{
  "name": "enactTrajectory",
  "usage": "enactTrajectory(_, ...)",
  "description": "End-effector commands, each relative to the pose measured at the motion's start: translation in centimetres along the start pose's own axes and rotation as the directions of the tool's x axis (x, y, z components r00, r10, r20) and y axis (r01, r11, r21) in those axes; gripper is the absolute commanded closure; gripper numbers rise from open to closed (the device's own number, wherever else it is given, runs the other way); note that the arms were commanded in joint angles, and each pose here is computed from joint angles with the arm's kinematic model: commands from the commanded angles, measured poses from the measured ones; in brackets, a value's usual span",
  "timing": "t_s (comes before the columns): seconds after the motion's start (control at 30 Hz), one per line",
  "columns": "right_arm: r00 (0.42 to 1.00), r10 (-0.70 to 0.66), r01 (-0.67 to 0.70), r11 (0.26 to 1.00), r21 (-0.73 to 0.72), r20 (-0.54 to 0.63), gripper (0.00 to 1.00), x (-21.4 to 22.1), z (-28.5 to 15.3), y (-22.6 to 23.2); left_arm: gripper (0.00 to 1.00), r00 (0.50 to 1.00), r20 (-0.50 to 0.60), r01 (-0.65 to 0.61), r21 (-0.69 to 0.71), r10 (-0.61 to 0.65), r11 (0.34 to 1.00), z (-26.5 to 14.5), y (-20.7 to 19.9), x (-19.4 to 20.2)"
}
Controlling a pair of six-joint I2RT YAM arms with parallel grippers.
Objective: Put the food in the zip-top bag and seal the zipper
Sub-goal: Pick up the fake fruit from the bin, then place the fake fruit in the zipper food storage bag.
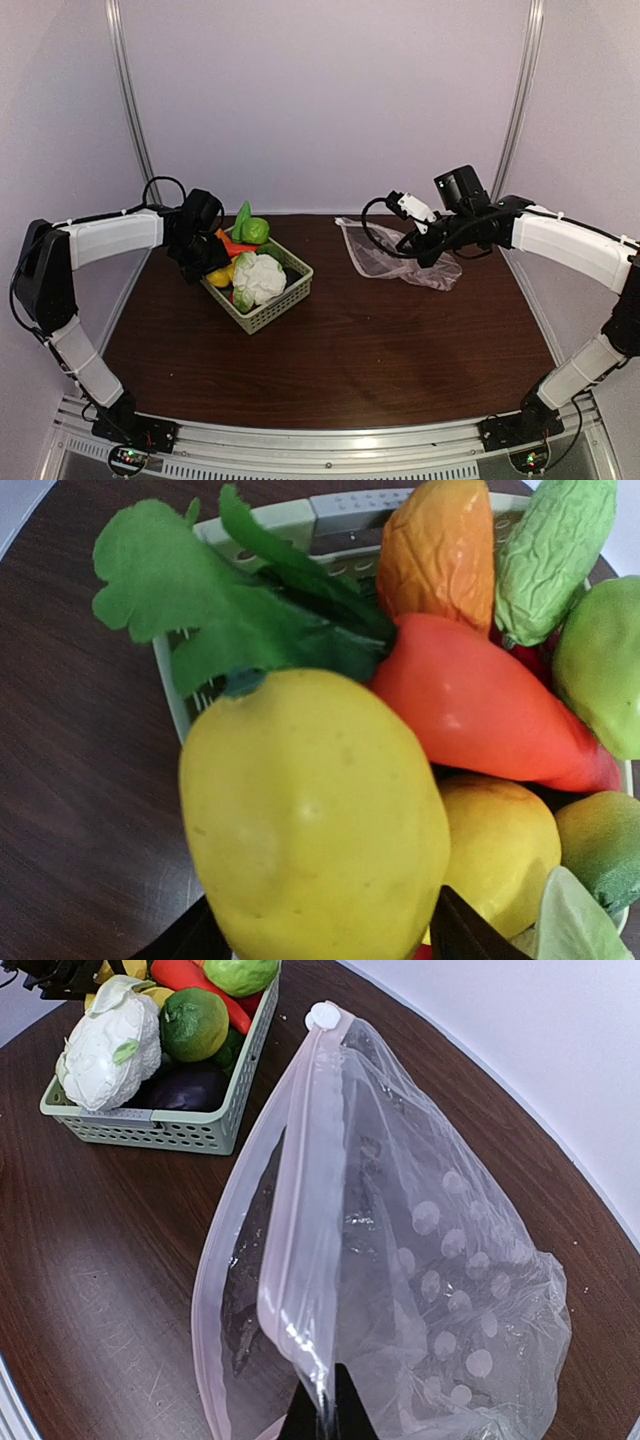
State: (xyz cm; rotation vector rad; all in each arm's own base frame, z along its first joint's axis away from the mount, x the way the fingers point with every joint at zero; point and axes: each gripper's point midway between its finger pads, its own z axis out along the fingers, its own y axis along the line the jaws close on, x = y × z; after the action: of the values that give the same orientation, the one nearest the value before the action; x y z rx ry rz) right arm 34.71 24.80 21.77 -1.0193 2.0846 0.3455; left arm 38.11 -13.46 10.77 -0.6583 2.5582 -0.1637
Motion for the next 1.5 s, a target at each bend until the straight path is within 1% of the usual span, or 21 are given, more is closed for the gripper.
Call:
enactTrajectory(0.0,1.0,0.016,-0.016,1.0,-0.012,0.006,0.99,0.4,0.0,0.2,0.37,0.997,0.077,0.012,0.039,-0.014,0.999,-0.7,-1.5,-2.6)
enactTrajectory(0.07,1.0,0.016,-0.016,1.0,-0.012,0.006,0.99,0.4,-0.1,0.2,0.46,0.996,0.093,0.002,0.036,-0.005,0.999,-0.9,-1.4,-2.9)
enactTrajectory(0.13,1.0,0.015,-0.015,1.0,-0.013,0.007,0.99,0.5,-0.1,0.2,0.51,0.995,0.099,-0.011,0.041,0.006,0.999,-1.2,-1.5,-3.1)
enactTrajectory(0.2,1.0,0.018,-0.018,1.0,-0.01,0.004,0.99,0.5,-0.1,0.1,0.61,0.995,0.1,-0.025,0.052,0.02,0.998,-1.5,-1.7,-3.1)
enactTrajectory(0.3,1.0,0.017,-0.017,1.0,-0.012,0.008,0.99,0.3,-0.4,0.2,0.67,0.995,0.097,-0.033,0.101,0.023,0.994,-3.4,-2.2,-3.1)
enactTrajectory(0.4,1.0,0.018,-0.018,1.0,-0.012,0.01,0.99,0.0,-0.6,0.2,0.72,0.988,0.145,-0.082,0.161,0.059,0.983,-7.0,-3.3,-3.7)
enactTrajectory(0.47,1.0,0.018,-0.018,1.0,-0.017,0.01,0.99,-0.1,-0.8,0.2,0.72,0.979,0.185,-0.12,0.188,0.084,0.975,-9.6,-4.1,-4.0)
enactTrajectory(0.53,1.0,0.021,-0.021,0.999,-0.025,0.012,0.99,-0.3,-0.9,0.3,0.72,0.969,0.223,-0.165,0.255,0.108,0.953,-12.2,-5.9,-4.1)
enactTrajectory(0.57,1.0,0.024,-0.023,0.999,-0.028,0.013,0.99,-0.5,-1.0,0.4,0.72,0.959,0.252,-0.205,0.308,0.129,0.929,-13.5,-7.3,-4.0)
enactTrajectory(0.63,0.999,0.033,-0.033,0.999,-0.039,0.018,0.99,-0.9,-1.1,0.5,0.72,0.927,0.337,-0.31,0.439,0.165,0.844,-16.6,-11.4,-3.5)
enactTrajectory(0.7,0.998,0.051,-0.049,0.997,-0.056,0.028,1.0,-1.5,-1.3,0.7,0.72,0.881,0.435,-0.422,0.549,0.184,0.722,-20.0,-15.6,-1.6)
enactTrajectory(0.77,0.996,0.073,-0.069,0.994,-0.085,0.044,1.0,-2.3,-1.7,1.1,0.72,0.835,0.527,-0.508,0.63,0.157,0.587,-22.9,-18.9,0.1)
enactTrajectory(0.87,0.993,0.104,-0.095,0.985,-0.142,0.055,1.0,-3.5,-2.2,1.8,0.72,0.8,0.593,-0.57,0.702,0.093,0.428,-25.6,-22.7,2.5)
enactTrajectory(0.97,0.99,0.13,-0.116,0.973,-0.197,0.06,1.0,-4.4,-2.7,2.6,0.72,0.788,0.608,-0.601,0.729,0.094,0.327,-25.9,-26.5,4.9)
enactTrajectory(1.03,0.987,0.147,-0.13,0.967,-0.219,0.063,1.0,-4.8,-2.8,2.9,0.72,0.793,0.597,-0.6,0.734,0.118,0.318,-25.2,-28.6,6.1)
enactTrajectory(1.1,0.985,0.159,-0.137,0.961,-0.239,0.072,1.0,-5.1,-3.0,3.2,0.73,0.807,0.579,-0.582,0.747,0.118,0.321,-24.4,-29.8,7.0)
enactTrajectory(1.2,0.982,0.172,-0.144,0.949,-0.281,0.08,1.0,-5.5,-3.2,3.8,0.73,0.825,0.555,-0.552,0.756,0.103,0.352,-22.7,-30.7,7.9)
enactTrajectory(1.33,0.977,0.189,-0.15,0.937,-0.317,0.097,1.0,-6.1,-3.8,4.4,0.7,0.843,0.53,-0.515,0.749,0.091,0.417,-20.4,-31.1,8.1)
enactTrajectory(1.4,0.974,0.196,-0.151,0.931,-0.332,0.109,1.0,-6.4,-4.1,4.5,0.63,0.847,0.522,-0.512,0.751,0.099,0.416,-19.8,-31.5,8.5)
enactTrajectory(1.47,0.971,0.209,-0.156,0.925,-0.348,0.119,1.0,-6.8,-4.4,4.6,0.5,0.852,0.513,-0.507,0.757,0.104,0.412,-19.5,-31.8,8.8)
